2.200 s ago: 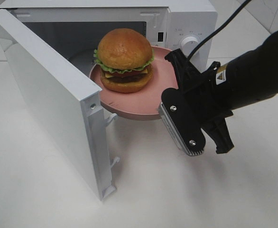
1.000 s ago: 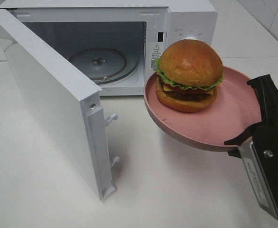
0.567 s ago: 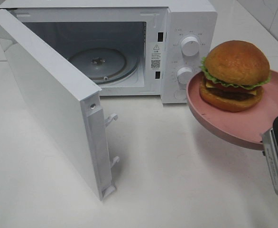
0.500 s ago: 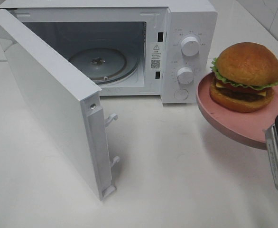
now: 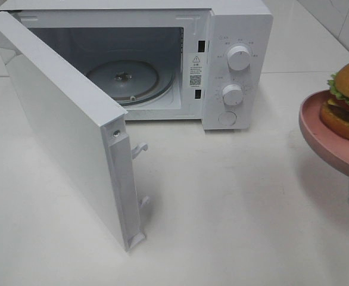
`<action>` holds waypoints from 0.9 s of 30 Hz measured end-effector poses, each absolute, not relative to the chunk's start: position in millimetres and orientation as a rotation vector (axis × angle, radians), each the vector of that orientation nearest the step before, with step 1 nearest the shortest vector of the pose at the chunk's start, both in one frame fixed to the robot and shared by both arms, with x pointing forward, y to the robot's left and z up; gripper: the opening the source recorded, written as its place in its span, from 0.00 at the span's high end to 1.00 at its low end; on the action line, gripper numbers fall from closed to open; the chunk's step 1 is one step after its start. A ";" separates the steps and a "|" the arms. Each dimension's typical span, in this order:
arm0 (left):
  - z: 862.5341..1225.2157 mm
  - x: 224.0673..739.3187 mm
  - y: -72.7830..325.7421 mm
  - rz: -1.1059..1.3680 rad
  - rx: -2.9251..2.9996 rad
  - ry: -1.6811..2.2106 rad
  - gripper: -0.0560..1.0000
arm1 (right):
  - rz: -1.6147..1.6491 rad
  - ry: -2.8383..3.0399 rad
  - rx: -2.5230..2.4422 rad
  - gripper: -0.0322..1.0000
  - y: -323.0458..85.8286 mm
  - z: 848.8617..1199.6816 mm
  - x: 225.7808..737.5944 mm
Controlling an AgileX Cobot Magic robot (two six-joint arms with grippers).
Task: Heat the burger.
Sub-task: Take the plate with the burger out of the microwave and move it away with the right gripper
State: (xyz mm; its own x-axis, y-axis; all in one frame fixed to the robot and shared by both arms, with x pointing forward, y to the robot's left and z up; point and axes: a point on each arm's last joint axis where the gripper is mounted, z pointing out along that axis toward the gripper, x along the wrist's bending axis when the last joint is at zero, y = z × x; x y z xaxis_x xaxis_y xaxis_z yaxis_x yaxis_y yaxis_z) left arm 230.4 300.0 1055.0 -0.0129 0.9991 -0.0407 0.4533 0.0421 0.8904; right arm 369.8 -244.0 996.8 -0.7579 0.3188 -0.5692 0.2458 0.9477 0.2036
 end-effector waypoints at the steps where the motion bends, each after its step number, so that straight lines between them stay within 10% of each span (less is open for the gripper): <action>1: 1055.0 230.4 300.0 0.919 1.510 1.569 0.03 | 0.136 2.456 0.480 0.88 -246.9 996.5 369.4; 27: 1055.0 230.4 300.0 0.919 1.510 1.569 0.03 | 0.104 2.232 1.263 0.88 -262.5 991.9 363.0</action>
State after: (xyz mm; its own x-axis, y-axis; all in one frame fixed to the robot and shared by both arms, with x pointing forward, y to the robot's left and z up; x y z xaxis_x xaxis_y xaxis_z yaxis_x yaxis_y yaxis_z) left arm 230.4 300.0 1055.0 -0.0129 0.9991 -0.0407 0.4533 0.0421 0.8904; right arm 363.0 -262.5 991.9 -0.3941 0.8090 -0.4361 0.7649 0.5518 0.3325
